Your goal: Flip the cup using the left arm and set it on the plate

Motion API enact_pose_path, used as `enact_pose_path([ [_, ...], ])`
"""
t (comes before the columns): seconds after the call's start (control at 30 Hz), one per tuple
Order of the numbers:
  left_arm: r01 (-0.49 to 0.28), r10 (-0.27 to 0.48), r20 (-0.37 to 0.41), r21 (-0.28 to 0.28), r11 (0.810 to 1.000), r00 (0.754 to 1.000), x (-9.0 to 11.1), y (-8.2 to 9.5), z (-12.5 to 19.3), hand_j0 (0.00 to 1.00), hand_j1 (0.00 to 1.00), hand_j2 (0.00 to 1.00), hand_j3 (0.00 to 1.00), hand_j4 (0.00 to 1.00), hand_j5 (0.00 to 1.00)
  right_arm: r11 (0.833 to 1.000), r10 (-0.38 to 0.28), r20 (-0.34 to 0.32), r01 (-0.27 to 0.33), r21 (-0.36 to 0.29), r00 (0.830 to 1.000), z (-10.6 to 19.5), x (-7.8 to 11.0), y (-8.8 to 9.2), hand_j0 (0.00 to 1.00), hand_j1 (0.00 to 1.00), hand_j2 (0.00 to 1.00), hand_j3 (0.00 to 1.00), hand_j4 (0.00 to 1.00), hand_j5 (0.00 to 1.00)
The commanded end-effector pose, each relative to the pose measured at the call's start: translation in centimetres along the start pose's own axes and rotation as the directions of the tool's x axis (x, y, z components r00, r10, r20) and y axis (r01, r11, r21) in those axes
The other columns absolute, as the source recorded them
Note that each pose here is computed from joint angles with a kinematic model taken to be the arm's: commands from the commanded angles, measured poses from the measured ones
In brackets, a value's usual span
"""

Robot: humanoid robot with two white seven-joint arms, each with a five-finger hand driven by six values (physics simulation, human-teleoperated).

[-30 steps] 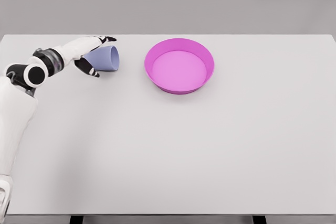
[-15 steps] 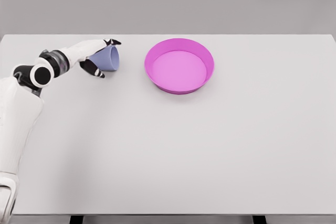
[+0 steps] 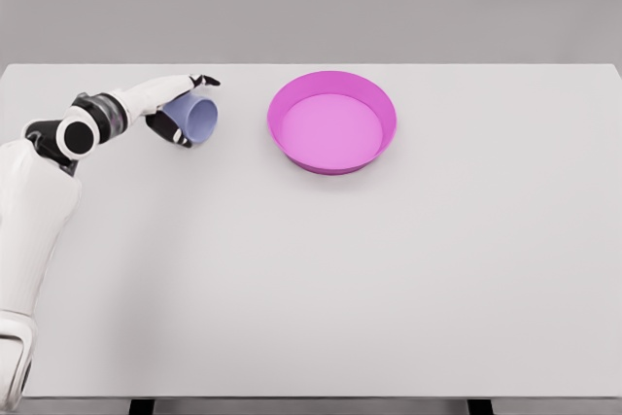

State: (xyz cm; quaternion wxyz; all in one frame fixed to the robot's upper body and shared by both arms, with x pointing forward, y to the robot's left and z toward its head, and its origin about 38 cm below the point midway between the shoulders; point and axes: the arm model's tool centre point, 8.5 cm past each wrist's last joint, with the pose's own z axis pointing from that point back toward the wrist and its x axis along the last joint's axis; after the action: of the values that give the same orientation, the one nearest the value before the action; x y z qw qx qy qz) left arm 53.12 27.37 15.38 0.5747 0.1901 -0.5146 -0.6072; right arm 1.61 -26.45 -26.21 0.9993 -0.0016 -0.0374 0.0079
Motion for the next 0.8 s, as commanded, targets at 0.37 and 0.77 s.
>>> enact_pose_path([
  [0.37, -0.010, 0.010, -0.007, -0.005, 1.000, 1.000, -0.30, -0.18, -0.05, 0.96, 0.96, 0.96, 0.96, 0.96, 0.96, 1.000, 0.000, -0.001, 0.000, 0.000, 1.000, 0.00, -0.01, 0.00, 1.00, 1.00, 1.00, 1.00, 1.00, 1.00],
  [0.77, -0.007, 0.007, -0.012, -0.008, 1.000, 1.000, -0.62, -0.17, 0.06, 0.96, 0.96, 0.96, 0.96, 0.96, 0.96, 1.000, 0.000, 0.001, 0.000, 0.000, 1.000, 0.00, 0.01, 0.00, 1.00, 1.00, 1.00, 1.00, 1.00, 1.00],
])
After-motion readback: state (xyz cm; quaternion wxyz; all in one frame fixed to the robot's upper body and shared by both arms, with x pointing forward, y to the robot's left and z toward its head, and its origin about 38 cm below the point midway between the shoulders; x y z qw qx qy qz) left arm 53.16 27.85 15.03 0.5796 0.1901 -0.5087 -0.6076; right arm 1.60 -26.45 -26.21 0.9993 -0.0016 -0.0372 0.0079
